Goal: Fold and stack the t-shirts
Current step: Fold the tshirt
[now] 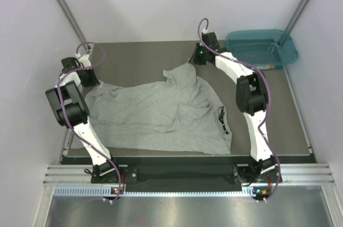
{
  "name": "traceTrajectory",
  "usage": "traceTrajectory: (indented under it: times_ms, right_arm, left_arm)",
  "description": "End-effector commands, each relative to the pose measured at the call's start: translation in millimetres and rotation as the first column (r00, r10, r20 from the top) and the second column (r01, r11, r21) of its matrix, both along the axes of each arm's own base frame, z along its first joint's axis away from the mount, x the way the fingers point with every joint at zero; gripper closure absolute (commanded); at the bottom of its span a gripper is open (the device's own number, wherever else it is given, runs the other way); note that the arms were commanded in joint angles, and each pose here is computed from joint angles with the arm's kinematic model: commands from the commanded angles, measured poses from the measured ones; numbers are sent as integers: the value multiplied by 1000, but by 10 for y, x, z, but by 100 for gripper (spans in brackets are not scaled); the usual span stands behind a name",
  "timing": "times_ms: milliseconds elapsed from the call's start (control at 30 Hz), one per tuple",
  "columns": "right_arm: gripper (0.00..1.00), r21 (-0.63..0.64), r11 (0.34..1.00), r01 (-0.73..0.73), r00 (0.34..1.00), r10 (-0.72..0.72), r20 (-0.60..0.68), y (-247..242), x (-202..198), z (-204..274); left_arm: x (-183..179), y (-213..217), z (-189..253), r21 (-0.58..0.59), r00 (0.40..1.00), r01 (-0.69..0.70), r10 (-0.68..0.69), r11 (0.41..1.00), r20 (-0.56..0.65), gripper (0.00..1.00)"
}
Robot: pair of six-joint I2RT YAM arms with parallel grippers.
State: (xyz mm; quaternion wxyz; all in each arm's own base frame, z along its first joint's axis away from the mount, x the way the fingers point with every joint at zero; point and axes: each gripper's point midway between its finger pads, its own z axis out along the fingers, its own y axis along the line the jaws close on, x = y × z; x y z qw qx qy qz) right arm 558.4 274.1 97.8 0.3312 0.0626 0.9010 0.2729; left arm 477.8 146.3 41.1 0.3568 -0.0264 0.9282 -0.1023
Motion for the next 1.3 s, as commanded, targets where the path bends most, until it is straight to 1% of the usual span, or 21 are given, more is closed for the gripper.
traceTrajectory:
  times_ms: [0, 133, 200, 233, 300, 333, 367, 433, 467, 533, 667, 833, 967, 1000, 1067, 1133, 1167, 1200, 1267]
  right_arm:
    - [100, 43, 999, -20, 988, 13, 156, -36, 14, 755]
    - [100, 29, 999, -40, 980, 33, 197, -144, -232, 1099]
    - [100, 20, 999, -41, 978, 36, 205, -216, -356, 1174]
    - [100, 19, 999, -40, 976, 35, 213, -281, -497, 1234]
    - [100, 10, 999, -43, 976, 40, 215, -337, -651, 1260]
    - [100, 7, 999, -42, 977, 40, 210, -404, -808, 1279]
    - [100, 1, 999, -45, 978, 43, 206, -436, -891, 1277]
    - [100, -11, 999, -38, 980, 40, 193, -539, -1126, 1259]
    - [100, -19, 999, -36, 983, 39, 182, -579, -1210, 1235]
    - [100, -34, 999, -24, 984, 30, 178, -685, -1412, 1236]
    - [100, -48, 999, -12, 985, 20, 172, -821, -1699, 1267]
    - [100, -71, 997, 11, 994, -3, 108, -1002, -2114, 1129]
    - [100, -93, 994, 49, 996, -42, 80, -1175, -2413, 1061]
    - [100, -100, 993, 55, 997, -50, 54, -1215, -2499, 948]
    - [100, -83, 994, 72, 997, -69, 37, -1242, -2635, 901]
    - [100, -82, 994, 74, 997, -75, -17, -1248, -2819, 671]
    - [100, -64, 994, 91, 995, -94, -44, -1239, -2878, 596]
    - [100, -76, 993, 90, 992, -96, -86, -1241, -2995, 411]
    - [100, -45, 993, 110, 988, -114, -100, -1204, -3076, 339]
  left_arm:
    - [66, 154, 673, 53, 986, -23, 13, 998, 168, 100]
    - [-62, 284, 971, 45, 976, -47, 36, 998, 216, 100]
    - [-158, 372, 999, 31, 975, -63, 55, 998, 213, 100]
    - [-212, 375, 1044, 29, 975, -60, 52, 998, 215, 100]
    - [-328, 412, 1027, 22, 977, -56, 50, 998, 209, 100]
    - [-382, 411, 1074, 26, 976, -52, 46, 998, 213, 100]
    - [-474, 421, 1035, 15, 979, -55, 51, 998, 197, 100]
    - [-554, 409, 1126, 26, 976, -37, 30, 999, 218, 100]
    - [-628, 428, 1088, 25, 978, -42, 36, 999, 203, 100]
    - [-696, 443, 1124, 51, 979, -31, 20, 998, 205, 100]
    - [-830, 439, 1128, 34, 981, -13, 7, 999, 193, 100]
    - [-968, 417, 1200, 27, 982, 4, -9, 1000, 190, 100]
    - [-1195, 492, 1198, 36, 986, 3, -9, 999, 164, 100]
    - [-1242, 511, 1178, 50, 987, 12, -20, 999, 158, 100]
    - [-1389, 530, 1071, 37, 993, 5, -9, 999, 117, 100]
    - [-1506, 543, 976, 47, 997, 10, -14, 999, 81, 100]
    - [-1590, 486, 874, 28, 999, 15, -16, 999, 52, 100]
    - [-1626, 479, 860, 39, 998, 23, -25, 999, 49, 100]
    - [-1740, 462, 753, 20, 999, 16, -17, 1000, 28, 100]
